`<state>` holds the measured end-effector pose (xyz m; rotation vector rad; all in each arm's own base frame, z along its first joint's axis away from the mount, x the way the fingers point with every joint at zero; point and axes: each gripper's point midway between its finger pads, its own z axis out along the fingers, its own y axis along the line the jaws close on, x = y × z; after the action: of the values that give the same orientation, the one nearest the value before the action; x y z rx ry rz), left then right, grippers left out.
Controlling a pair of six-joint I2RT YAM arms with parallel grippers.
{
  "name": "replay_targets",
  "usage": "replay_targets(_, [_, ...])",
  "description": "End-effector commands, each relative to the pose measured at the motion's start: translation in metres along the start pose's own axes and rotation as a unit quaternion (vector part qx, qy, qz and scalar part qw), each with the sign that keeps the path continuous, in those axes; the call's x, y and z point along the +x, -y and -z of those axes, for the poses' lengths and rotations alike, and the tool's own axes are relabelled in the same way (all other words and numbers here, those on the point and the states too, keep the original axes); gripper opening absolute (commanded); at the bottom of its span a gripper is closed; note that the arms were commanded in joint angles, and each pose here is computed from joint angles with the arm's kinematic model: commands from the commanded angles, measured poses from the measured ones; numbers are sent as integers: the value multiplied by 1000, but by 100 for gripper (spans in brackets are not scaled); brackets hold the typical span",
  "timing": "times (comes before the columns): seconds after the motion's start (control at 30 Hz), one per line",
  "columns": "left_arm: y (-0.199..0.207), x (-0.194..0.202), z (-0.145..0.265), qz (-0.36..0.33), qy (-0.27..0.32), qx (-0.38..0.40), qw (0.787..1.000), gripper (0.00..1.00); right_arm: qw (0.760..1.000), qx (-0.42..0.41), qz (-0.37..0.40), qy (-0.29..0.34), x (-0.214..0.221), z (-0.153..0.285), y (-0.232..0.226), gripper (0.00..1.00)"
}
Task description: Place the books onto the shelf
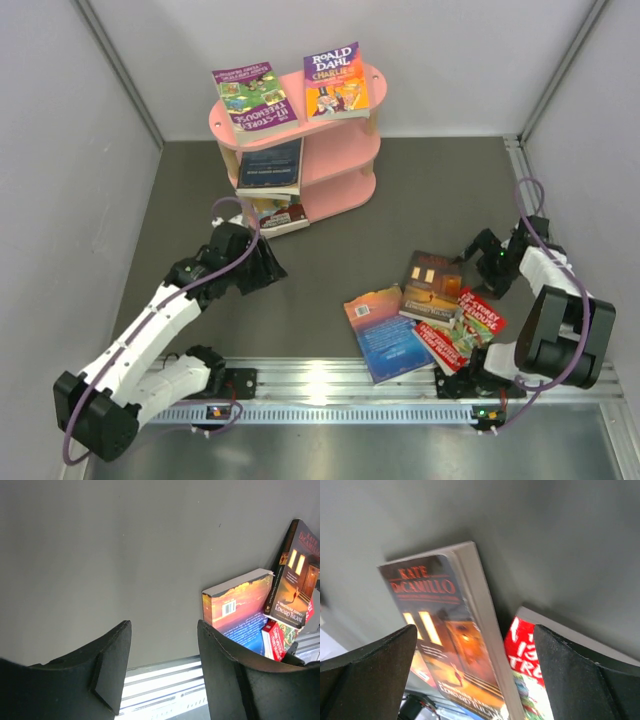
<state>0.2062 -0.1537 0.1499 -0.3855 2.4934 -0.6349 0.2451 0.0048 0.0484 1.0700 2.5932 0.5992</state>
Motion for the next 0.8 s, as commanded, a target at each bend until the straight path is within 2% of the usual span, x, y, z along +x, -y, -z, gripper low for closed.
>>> replay_targets(0.0, [23,-18,-1,-13,20,35,999,60,999,-33,11,-6,7,-20,-11,100])
replay_targets(0.43, [25,-22,-4,-18,17,27,999,60,997,-42,45,-40,22,-61,-34,98])
replay_targets(0.5, [24,-23,-3,-18,20,25,999,60,997,-41,44,-46,24,-65,-33,92])
replay_targets(0.57, [24,-24,-2,-18,23,24,999,60,997,-49,44,-47,26,-66,-36,81])
replay_targets(0.6, [24,-24,-2,-17,22,22,999,60,997,-52,44,-48,28,-67,-37,71])
replay_targets(0.7, [24,-24,-2,-15,21,22,999,60,995,-61,48,-57,39,-72,-41,57])
replay_targets(0.73, [24,-24,-1,-14,21,22,999,60,994,-69,55,-58,42,-75,-46,47])
replay_targets(0.77, [25,-24,-1,-14,22,23,999,60,993,-75,57,-66,48,-77,-48,42])
